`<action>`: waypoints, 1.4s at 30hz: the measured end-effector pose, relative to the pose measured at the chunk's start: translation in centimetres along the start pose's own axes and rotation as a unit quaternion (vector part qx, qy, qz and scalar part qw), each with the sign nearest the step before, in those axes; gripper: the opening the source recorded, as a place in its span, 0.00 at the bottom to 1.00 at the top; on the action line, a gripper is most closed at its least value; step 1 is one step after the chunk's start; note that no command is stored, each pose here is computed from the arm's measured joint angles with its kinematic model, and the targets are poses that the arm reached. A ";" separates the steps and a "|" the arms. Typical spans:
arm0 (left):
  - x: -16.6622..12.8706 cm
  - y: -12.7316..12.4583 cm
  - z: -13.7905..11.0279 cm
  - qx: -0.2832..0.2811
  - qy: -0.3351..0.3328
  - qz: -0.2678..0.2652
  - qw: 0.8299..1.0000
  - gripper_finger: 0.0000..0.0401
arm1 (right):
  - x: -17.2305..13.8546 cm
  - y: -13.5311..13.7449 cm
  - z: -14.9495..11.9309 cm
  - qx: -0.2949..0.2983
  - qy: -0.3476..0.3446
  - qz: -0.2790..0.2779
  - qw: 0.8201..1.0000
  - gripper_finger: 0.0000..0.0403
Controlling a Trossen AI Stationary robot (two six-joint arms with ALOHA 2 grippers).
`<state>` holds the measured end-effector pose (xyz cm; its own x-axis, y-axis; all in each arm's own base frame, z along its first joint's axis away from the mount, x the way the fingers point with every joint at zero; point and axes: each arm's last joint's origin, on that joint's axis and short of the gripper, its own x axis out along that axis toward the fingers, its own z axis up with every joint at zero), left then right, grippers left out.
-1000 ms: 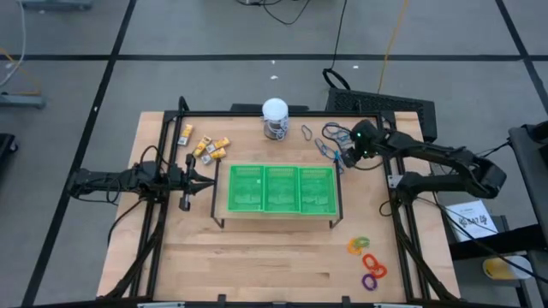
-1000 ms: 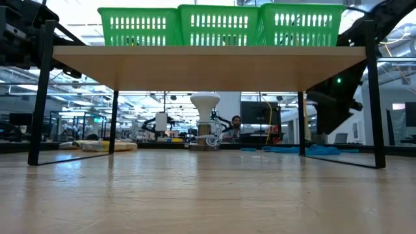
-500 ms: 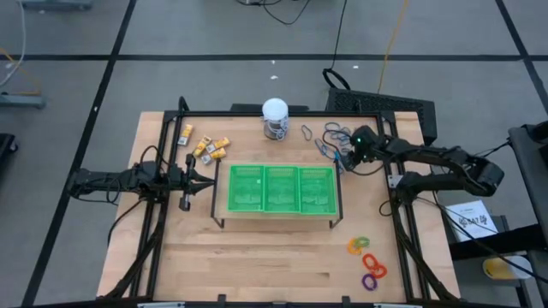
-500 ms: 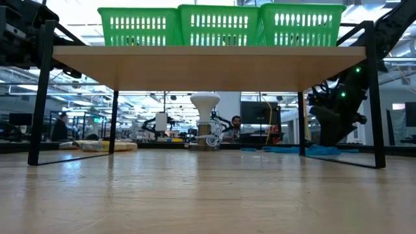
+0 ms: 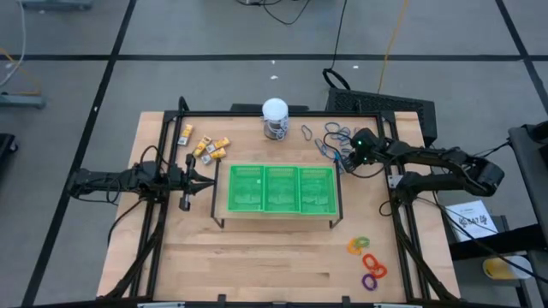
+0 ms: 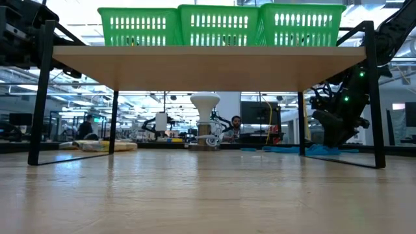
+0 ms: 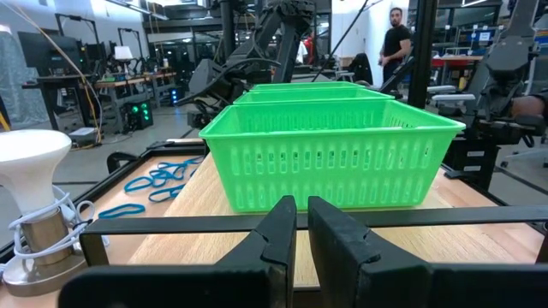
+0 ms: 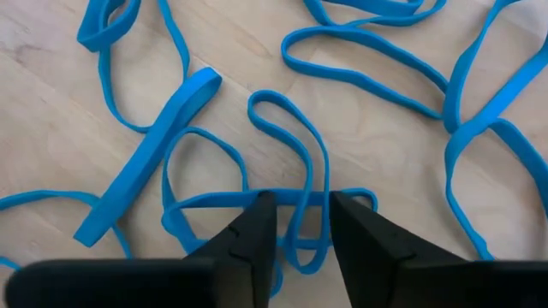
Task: Pick & Place Office Desk Supplies
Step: Put the blue rubber band into the right green bin on the shelf
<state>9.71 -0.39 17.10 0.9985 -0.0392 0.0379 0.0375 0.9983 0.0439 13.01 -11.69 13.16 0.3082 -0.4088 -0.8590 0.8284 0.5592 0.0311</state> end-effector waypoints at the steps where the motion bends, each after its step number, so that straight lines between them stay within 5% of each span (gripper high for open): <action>1: 0.0 0.0 0.0 0.000 0.000 0.000 1.000 0.11 | 0.0 0.0 0.0 0.000 0.000 0.000 1.000 0.21; 14: 0.0 0.0 0.0 0.000 0.000 0.000 1.000 0.11 | -0.1 0.2 0.8 0.004 -0.040 0.010 0.999 0.02; 24: 0.0 0.0 0.0 0.000 0.000 0.000 1.000 0.11 | -1.5 0.3 2.0 0.002 -0.122 0.030 0.992 0.02; 36: 0.0 0.0 0.0 0.000 0.000 0.000 1.000 0.11 | -4.7 0.4 3.4 0.016 -0.252 0.065 0.966 0.02; 42: 0.0 0.0 0.0 0.000 0.000 0.000 1.000 0.11 | -6.0 0.9 4.1 0.002 -0.305 0.139 0.942 0.02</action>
<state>9.71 -0.39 17.10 0.9985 -0.0389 0.0383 0.0372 0.9983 0.0439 13.80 -11.74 20.48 0.7241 -0.5854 -0.3646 0.6772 0.7035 0.2155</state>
